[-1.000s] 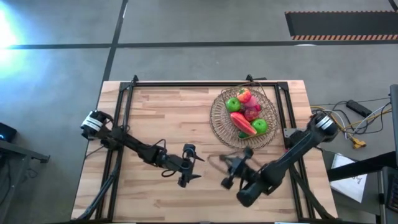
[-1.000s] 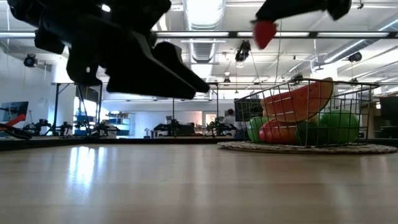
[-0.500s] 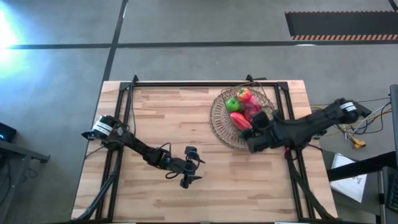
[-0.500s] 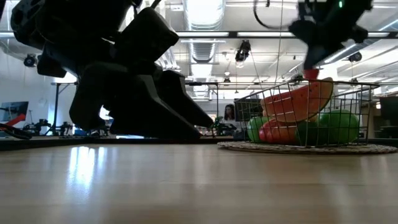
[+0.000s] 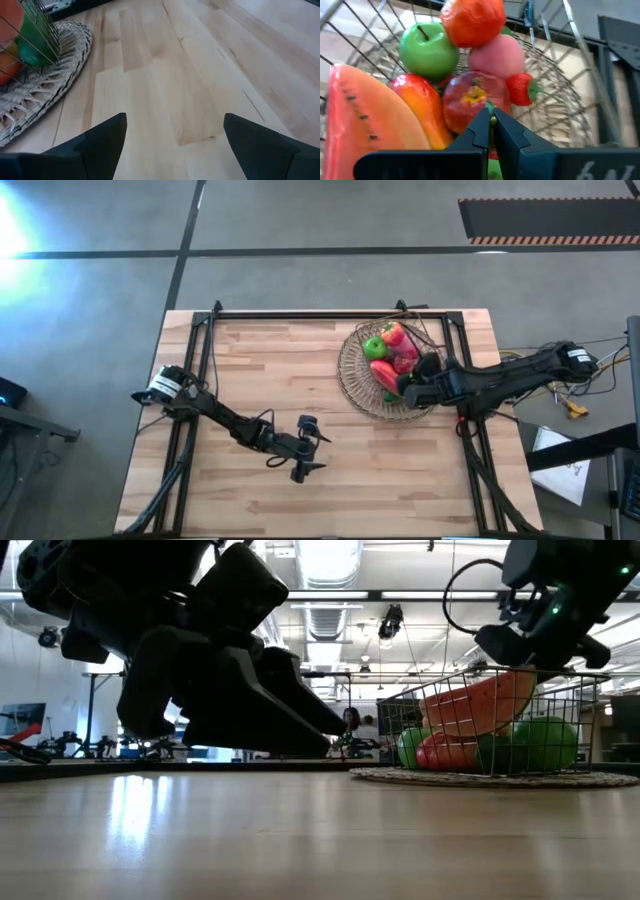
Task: Build produce basket
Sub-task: Put the strawberry into the gold wire basket, then return to Home Position
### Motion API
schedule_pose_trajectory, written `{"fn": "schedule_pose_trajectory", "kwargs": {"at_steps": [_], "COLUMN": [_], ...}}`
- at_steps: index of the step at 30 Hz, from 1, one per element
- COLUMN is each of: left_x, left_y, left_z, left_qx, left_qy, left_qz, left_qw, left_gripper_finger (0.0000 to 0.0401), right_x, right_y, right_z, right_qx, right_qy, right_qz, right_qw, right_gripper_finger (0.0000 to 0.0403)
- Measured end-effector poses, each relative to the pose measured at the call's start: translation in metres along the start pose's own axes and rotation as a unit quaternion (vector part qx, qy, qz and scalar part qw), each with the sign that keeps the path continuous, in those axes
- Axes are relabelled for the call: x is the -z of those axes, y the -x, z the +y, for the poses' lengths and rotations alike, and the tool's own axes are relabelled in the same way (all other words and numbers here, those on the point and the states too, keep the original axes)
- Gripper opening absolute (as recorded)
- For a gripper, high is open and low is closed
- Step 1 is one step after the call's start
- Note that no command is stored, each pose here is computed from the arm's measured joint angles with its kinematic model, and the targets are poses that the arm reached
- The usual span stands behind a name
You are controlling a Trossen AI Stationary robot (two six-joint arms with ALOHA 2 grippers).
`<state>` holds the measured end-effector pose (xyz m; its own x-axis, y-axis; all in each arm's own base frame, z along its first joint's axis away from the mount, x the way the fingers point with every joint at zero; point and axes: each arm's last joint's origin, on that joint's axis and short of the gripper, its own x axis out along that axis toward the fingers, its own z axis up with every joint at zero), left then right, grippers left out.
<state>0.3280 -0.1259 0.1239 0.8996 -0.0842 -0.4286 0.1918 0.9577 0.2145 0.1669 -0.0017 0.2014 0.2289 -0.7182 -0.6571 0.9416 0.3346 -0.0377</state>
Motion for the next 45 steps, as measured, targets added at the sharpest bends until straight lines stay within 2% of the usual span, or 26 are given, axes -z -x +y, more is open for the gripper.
{"fn": "schedule_pose_trajectory", "kwargs": {"at_steps": [6,15,25,29,39,45], "left_x": [-0.002,-0.004,-0.004,-0.004,-0.004,-0.004], "left_y": [0.000,0.000,0.000,-0.001,-0.001,-0.001], "left_z": [0.000,0.000,0.000,0.000,0.000,0.000], "left_qx": [-0.001,-0.001,-0.001,-0.001,0.001,0.001], "left_qy": [0.003,0.003,0.003,0.003,0.003,0.003], "left_qz": [-0.010,-0.012,-0.012,-0.012,-0.012,-0.012], "left_qw": [1.000,1.000,1.000,1.000,1.000,1.000], "left_gripper_finger": [0.0317,0.0317,0.0317,0.0317,0.0317,0.0317], "right_x": [0.001,0.002,0.003,0.001,-0.006,-0.013], "right_y": [-0.007,-0.016,-0.017,-0.015,-0.005,0.006], "right_z": [0.011,0.013,0.014,0.013,0.002,-0.006], "right_qx": [-0.034,-0.012,-0.012,-0.016,-0.027,-0.057], "right_qy": [0.004,0.029,0.047,0.050,0.050,0.035], "right_qz": [-0.013,-0.008,-0.008,-0.010,-0.016,-0.031], "right_qw": [0.999,0.999,0.999,0.999,0.998,0.997], "right_gripper_finger": [0.0008,0.0009,0.0013,0.0041,0.0144,0.0170]}}
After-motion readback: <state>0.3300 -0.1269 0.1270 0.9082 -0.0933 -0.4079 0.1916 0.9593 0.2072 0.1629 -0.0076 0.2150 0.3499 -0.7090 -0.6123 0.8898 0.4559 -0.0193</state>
